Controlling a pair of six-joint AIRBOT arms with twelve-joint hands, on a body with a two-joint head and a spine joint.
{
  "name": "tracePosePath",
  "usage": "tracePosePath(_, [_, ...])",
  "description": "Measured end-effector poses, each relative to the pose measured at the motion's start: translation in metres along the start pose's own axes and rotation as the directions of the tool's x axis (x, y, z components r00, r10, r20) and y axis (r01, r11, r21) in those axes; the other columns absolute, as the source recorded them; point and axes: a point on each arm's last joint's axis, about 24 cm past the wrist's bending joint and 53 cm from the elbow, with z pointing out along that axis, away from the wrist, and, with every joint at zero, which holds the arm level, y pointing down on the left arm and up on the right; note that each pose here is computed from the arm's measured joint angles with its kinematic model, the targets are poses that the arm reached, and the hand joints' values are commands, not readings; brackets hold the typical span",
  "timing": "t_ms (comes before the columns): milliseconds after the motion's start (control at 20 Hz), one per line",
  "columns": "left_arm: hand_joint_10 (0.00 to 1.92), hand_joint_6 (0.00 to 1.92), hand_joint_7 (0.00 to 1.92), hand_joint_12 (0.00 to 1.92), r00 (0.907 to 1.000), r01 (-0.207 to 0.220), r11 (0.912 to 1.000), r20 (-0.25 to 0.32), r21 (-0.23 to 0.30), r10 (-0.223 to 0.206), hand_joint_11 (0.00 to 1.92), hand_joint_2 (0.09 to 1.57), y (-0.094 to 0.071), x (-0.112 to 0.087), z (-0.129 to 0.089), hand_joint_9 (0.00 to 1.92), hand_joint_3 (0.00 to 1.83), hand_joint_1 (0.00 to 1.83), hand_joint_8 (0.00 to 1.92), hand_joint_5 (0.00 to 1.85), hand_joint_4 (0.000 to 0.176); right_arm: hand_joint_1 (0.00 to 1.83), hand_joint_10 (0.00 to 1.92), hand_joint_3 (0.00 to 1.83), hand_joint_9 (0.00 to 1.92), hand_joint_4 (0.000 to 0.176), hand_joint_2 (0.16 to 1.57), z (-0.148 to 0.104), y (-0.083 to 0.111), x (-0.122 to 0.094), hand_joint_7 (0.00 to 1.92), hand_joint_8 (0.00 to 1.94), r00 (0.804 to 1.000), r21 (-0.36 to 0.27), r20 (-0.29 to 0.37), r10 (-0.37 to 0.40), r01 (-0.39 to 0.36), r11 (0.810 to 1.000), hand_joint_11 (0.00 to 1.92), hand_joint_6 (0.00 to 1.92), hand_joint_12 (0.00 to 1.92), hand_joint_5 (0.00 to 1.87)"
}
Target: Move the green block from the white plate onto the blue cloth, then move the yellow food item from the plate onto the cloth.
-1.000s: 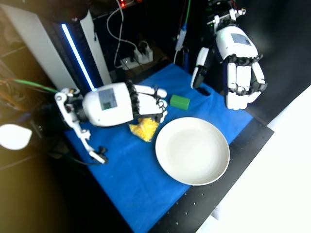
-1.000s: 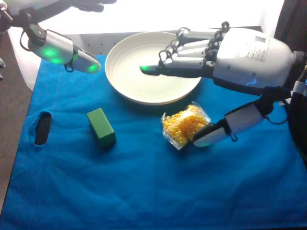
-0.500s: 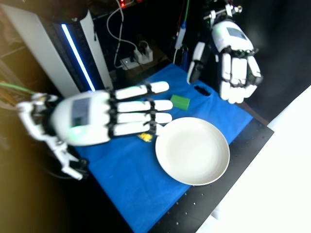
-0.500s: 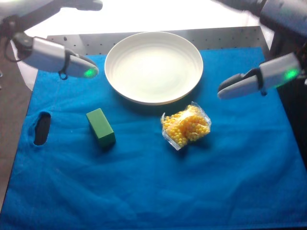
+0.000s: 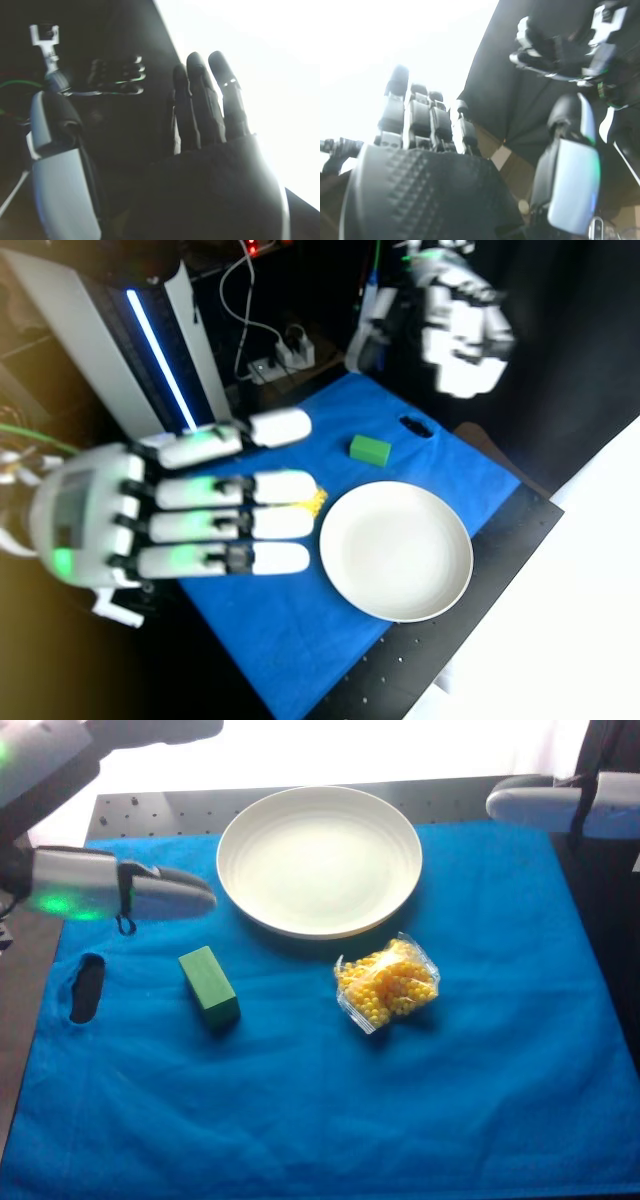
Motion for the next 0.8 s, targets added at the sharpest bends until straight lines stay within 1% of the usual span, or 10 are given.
tracePosePath(100, [0.00,0.00,0.36,0.80,0.9962,0.011,0.9995,0.086,0.028,-0.014,0.00,1.15,-0.008,-0.024,-0.004,0.37,0.01,0.55,0.00,0.18,0.116,0.75,0.00,0.00,0.19,0.147,0.90,-0.004,0.014,-0.008,0.18,0.00,0.999,-0.039,0.039,0.021,-0.020,0.999,0.00,0.00,0.63,0.00])
tracePosePath(150, [0.00,0.00,0.31,0.77,0.9911,0.008,0.9984,0.132,0.056,-0.015,0.00,1.14,-0.016,-0.037,-0.008,0.30,0.00,0.49,0.00,0.15,0.099,0.69,0.00,0.00,0.18,0.148,0.86,-0.009,0.021,-0.016,0.19,0.00,0.997,-0.066,0.068,0.030,-0.025,0.998,0.00,0.00,0.71,0.00])
tracePosePath(250, [0.01,0.00,0.23,0.69,0.9884,0.003,0.9962,0.151,0.087,-0.016,0.00,1.06,-0.025,-0.040,-0.011,0.27,0.00,0.45,0.00,0.02,0.007,0.59,0.00,0.01,0.17,0.118,0.88,-0.015,0.028,-0.028,0.18,0.00,0.995,-0.077,0.094,0.025,-0.018,0.997,0.00,0.00,0.81,0.00])
tracePosePath(300, [0.01,0.00,0.30,0.78,0.9884,0.008,0.9951,0.150,0.099,-0.023,0.00,1.03,-0.029,-0.038,-0.012,0.33,0.00,0.43,0.00,0.07,0.000,0.54,0.00,0.01,0.10,0.115,0.90,-0.017,0.032,-0.033,0.12,0.00,0.994,-0.081,0.103,0.024,-0.015,0.997,0.00,0.00,0.70,0.00])
tracePosePath(400, [0.01,0.00,0.51,0.63,0.9871,0.007,0.9917,0.158,0.128,-0.027,0.17,1.01,-0.038,-0.036,-0.017,0.49,0.00,0.37,0.00,0.33,0.058,0.59,0.01,0.00,0.12,0.061,0.81,-0.022,0.048,-0.047,0.17,0.01,0.991,-0.116,0.135,0.024,-0.008,0.993,0.00,0.00,0.66,0.00])
tracePosePath(450, [0.00,0.00,0.49,0.57,0.9839,0.001,0.9902,0.177,0.139,-0.026,0.17,0.97,-0.042,-0.040,-0.020,0.48,0.00,0.33,0.00,0.33,0.069,0.60,0.01,0.00,0.15,0.064,0.76,-0.025,0.059,-0.054,0.20,0.00,0.987,-0.151,0.158,0.030,-0.006,0.989,0.01,0.00,0.70,0.00])
tracePosePath(550, [0.01,0.00,0.45,0.57,0.9763,-0.022,0.9872,0.216,0.158,-0.013,0.20,0.93,-0.050,-0.050,-0.027,0.49,0.00,0.37,0.00,0.29,0.047,0.58,0.01,0.00,0.24,0.118,0.73,-0.029,0.071,-0.059,0.25,0.00,0.983,-0.190,0.180,0.040,-0.005,0.982,0.01,0.01,0.73,0.02])
tracePosePath(650, [0.00,0.00,0.44,0.61,0.9697,-0.038,0.9852,0.244,0.167,-0.004,0.15,0.95,-0.055,-0.056,-0.033,0.48,0.00,0.34,0.00,0.28,0.016,0.54,0.01,0.00,0.33,0.127,0.73,-0.031,0.079,-0.057,0.29,0.00,0.981,-0.215,0.187,0.057,-0.016,0.977,0.04,0.00,0.80,0.12])
tracePosePath(700, [0.01,0.01,0.47,0.64,0.9634,-0.045,0.9810,0.268,0.189,-0.008,0.19,0.99,-0.061,-0.062,-0.037,0.51,0.01,0.38,0.01,0.30,0.000,0.57,0.02,0.01,0.37,0.118,0.75,-0.032,0.084,-0.058,0.32,0.01,0.980,-0.230,0.190,0.062,-0.017,0.973,0.09,0.00,0.83,0.14])
tracePosePath(800, [0.00,0.05,0.50,0.60,0.9502,-0.051,0.9739,0.311,0.221,-0.021,0.14,1.05,-0.070,-0.072,-0.041,0.52,0.00,0.34,0.00,0.69,0.000,0.51,0.01,0.00,0.40,0.065,0.82,-0.035,0.089,-0.063,0.33,0.00,0.978,-0.245,0.202,0.059,-0.008,0.970,0.09,0.00,0.96,0.10])
